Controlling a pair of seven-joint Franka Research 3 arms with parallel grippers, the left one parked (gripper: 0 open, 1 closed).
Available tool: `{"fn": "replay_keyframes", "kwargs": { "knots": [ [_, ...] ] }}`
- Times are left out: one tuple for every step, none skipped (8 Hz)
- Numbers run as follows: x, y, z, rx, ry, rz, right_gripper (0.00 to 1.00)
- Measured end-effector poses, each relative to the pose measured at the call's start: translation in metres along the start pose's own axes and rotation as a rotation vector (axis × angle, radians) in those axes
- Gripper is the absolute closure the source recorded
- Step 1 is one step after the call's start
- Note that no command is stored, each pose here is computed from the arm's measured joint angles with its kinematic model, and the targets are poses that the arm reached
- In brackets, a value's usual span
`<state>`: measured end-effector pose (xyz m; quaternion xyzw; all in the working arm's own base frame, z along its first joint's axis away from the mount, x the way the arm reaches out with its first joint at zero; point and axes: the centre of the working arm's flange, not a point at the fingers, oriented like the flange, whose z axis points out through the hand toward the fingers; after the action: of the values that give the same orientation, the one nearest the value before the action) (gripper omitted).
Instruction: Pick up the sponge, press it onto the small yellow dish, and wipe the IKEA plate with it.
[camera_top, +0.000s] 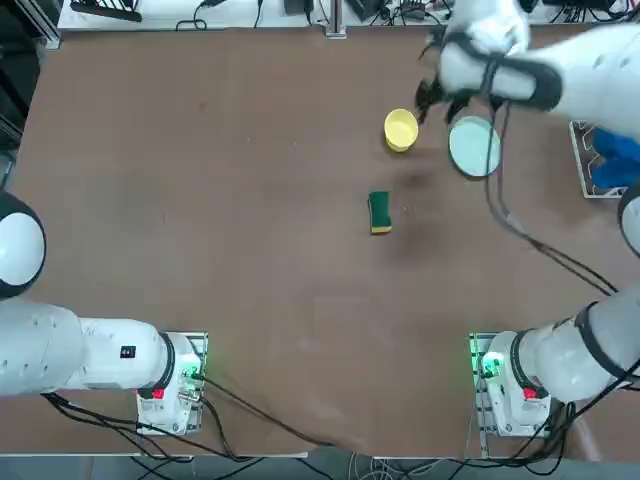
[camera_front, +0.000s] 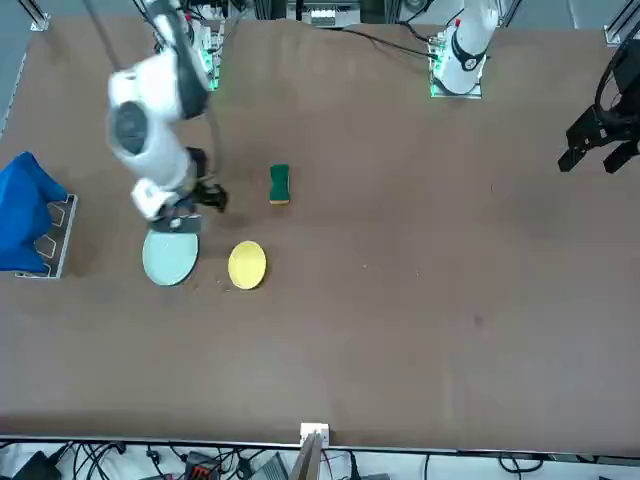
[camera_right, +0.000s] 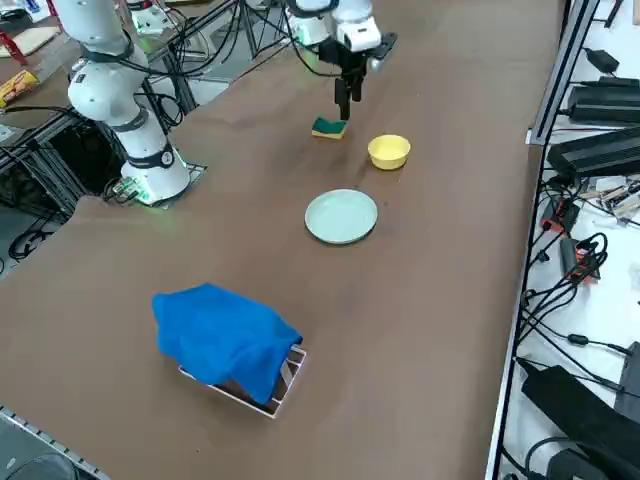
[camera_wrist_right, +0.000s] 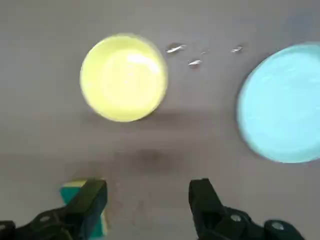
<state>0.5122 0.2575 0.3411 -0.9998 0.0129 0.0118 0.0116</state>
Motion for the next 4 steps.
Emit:
{"fn": "replay_keyframes", "kwargs": {
  "knots": [
    [-0.027, -0.025, 0.030, 0.009, 0.015, 0.023, 0.00],
    [-0.050, -0.049, 0.055, 0.016, 0.021, 0.050, 0.00],
    [-0.067, -0.071, 0.072, 0.026, 0.027, 0.069, 0.00],
    [-0.079, -0.087, 0.088, 0.032, 0.029, 0.075, 0.00]
  ]
}}
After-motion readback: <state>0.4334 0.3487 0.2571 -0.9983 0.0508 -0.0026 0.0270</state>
